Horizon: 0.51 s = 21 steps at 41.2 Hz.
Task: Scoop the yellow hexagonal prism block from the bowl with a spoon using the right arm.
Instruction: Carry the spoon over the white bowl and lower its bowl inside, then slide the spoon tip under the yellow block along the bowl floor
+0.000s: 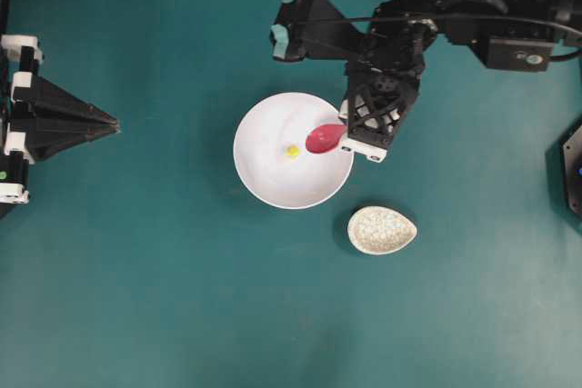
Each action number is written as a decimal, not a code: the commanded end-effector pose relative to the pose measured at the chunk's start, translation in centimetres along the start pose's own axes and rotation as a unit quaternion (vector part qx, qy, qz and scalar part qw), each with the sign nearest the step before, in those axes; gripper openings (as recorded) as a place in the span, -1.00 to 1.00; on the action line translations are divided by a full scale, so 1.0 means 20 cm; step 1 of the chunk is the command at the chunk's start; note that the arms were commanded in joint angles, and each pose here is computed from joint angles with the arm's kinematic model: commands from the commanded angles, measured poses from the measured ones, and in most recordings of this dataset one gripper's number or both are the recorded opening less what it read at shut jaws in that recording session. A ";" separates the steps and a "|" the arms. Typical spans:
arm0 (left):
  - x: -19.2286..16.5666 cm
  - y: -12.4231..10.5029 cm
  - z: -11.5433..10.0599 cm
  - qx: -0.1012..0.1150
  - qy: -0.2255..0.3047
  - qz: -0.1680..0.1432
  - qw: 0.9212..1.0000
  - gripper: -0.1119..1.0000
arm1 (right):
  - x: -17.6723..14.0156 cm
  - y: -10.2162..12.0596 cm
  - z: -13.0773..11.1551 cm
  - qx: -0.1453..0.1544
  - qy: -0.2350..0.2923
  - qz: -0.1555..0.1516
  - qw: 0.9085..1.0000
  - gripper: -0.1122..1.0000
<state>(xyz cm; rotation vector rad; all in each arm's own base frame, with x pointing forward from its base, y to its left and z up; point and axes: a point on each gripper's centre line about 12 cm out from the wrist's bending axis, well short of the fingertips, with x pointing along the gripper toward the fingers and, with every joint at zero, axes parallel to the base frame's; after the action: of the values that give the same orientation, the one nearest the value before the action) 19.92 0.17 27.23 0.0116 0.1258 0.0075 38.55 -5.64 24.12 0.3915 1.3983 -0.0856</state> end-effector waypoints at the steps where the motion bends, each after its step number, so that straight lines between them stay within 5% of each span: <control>1: 0.01 0.00 0.04 0.002 -0.009 0.000 1.000 -0.62 | -0.07 0.03 0.04 -0.007 -0.016 0.002 1.000 -0.38; 21: 0.01 0.00 0.05 0.002 -0.011 0.000 1.000 -0.62 | 0.07 0.05 0.07 -0.013 0.010 -0.003 1.000 -0.38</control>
<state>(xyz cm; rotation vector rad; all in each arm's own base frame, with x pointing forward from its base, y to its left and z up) 19.92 0.17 27.23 0.0116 0.1258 0.0075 39.94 -4.78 21.98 0.3745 1.4619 -0.0654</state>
